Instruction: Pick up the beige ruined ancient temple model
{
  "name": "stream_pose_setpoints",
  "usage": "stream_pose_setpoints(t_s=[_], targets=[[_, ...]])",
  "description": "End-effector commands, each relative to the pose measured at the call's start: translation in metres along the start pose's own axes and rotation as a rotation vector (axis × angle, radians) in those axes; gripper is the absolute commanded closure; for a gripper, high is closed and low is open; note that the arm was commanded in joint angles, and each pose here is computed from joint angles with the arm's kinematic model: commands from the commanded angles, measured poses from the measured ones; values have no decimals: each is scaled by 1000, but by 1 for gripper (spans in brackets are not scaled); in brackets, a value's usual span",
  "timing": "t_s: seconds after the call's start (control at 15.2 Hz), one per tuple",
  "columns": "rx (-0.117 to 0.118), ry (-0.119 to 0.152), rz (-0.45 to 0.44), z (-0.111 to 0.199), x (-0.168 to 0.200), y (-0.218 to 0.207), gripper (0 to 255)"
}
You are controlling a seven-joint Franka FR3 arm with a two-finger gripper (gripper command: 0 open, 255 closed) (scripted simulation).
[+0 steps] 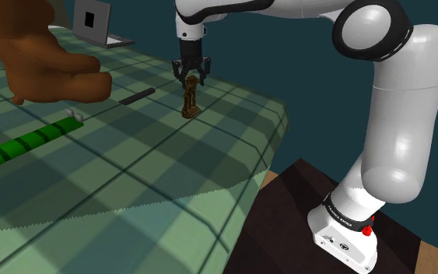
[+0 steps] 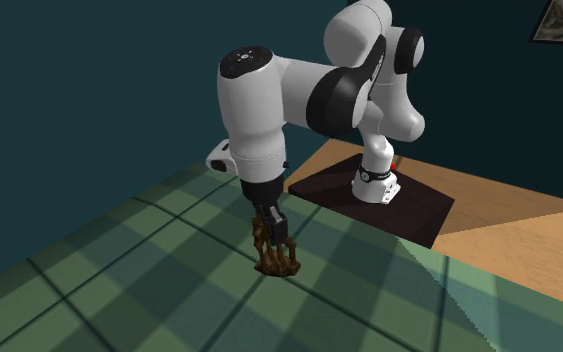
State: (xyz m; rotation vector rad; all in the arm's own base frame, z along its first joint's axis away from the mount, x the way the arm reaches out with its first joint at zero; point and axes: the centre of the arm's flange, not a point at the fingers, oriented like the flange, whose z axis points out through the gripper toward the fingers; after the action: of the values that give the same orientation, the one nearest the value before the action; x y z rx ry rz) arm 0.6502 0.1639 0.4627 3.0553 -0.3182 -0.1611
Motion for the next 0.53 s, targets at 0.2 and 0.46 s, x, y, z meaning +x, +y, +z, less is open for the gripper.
stream_pose_setpoints(t_s=[0.2, 0.46], targets=[[0, 0, 0, -27, -3, 2, 255], [0, 0, 0, -43, -5, 4, 255]])
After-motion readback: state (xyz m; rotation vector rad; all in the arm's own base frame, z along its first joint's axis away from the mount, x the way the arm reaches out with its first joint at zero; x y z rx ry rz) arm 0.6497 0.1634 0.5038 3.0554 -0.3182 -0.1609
